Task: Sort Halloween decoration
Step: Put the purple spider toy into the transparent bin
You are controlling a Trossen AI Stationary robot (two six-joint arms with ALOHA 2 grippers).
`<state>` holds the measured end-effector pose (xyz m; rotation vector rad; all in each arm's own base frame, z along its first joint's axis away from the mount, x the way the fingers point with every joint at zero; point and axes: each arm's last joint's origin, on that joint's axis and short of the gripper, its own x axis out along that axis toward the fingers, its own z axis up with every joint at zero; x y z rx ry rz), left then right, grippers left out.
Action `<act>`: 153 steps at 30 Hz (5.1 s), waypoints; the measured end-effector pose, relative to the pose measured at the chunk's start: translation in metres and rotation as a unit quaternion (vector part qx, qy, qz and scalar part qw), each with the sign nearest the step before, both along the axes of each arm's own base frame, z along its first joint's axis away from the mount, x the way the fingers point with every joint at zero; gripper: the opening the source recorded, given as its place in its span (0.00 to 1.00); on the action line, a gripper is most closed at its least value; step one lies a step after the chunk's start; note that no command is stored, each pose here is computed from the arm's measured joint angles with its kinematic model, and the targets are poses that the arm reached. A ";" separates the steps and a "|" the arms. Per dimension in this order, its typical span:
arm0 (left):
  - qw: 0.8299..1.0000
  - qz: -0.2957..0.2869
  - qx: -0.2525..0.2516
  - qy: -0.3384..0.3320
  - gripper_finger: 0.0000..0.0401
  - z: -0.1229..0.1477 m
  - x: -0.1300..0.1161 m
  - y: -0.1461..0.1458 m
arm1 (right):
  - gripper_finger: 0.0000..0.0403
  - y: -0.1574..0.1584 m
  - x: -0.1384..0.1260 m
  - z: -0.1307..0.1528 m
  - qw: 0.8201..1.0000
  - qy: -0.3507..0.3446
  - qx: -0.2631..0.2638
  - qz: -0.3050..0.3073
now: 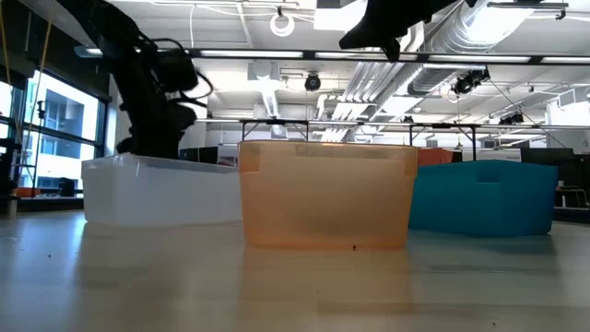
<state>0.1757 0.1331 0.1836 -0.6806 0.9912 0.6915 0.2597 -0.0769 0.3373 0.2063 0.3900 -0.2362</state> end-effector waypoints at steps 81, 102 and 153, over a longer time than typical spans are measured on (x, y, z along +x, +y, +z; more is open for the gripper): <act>0.886 -0.237 0.114 -0.383 0.00 0.124 0.039 -0.084 | 0.00 0.011 0.008 0.017 0.983 -0.101 0.030 0.152; 0.950 -0.310 -0.009 -0.042 0.02 0.002 0.077 -0.117 | 0.00 -0.008 -0.008 -0.012 0.995 0.051 0.074 0.045; 0.975 -0.079 0.130 -0.160 0.50 0.080 0.047 -0.023 | 0.39 -0.114 -0.084 -0.200 0.702 0.323 0.349 -0.530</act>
